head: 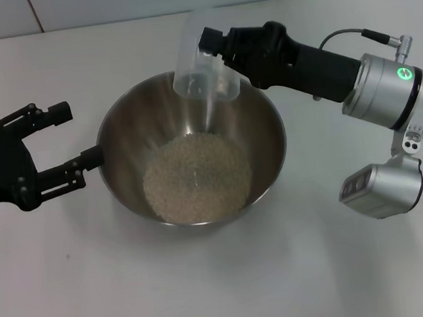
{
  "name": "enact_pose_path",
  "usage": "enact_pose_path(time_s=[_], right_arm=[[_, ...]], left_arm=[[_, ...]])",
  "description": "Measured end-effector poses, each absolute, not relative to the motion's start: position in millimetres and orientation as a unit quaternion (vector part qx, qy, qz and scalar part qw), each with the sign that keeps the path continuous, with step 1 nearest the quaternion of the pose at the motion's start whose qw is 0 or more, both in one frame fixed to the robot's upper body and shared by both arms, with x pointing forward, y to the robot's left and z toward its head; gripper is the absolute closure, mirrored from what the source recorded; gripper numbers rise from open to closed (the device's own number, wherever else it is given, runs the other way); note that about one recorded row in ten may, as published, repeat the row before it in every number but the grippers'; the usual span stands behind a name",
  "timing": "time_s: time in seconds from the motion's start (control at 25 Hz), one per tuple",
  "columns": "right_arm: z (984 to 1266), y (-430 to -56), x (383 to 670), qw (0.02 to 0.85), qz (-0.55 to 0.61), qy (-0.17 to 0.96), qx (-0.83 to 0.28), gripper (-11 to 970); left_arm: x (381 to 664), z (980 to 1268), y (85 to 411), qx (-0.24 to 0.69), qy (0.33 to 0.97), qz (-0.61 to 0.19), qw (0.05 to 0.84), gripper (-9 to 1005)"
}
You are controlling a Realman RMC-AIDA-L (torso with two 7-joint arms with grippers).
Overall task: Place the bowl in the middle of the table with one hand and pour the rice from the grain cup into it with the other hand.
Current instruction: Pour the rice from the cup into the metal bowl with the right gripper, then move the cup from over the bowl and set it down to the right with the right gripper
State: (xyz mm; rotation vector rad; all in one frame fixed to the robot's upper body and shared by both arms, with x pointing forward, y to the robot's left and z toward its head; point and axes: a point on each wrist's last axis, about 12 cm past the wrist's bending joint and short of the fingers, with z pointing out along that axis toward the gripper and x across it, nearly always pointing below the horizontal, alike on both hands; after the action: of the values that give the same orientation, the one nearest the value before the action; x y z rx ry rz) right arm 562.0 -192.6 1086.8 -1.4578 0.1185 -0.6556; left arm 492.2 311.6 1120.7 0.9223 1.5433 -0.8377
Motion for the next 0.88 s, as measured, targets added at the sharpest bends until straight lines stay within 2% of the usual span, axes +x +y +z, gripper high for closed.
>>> enact_pose_path(time_s=[0.6,0.88], right_arm=[[1092.8,-208.7,561.8,0.810,-0.130,0.318,-0.476,941],[1087.2,-228.0,561.0,0.831,-0.057,0.440,-0.335,940]], left_arm=[[492.0,1121.7,310.9,0.391,0.645,-0.354,0.553,199],[492.0,1123.2,311.1,0.395,0.643,-0.353,0.554,199]])
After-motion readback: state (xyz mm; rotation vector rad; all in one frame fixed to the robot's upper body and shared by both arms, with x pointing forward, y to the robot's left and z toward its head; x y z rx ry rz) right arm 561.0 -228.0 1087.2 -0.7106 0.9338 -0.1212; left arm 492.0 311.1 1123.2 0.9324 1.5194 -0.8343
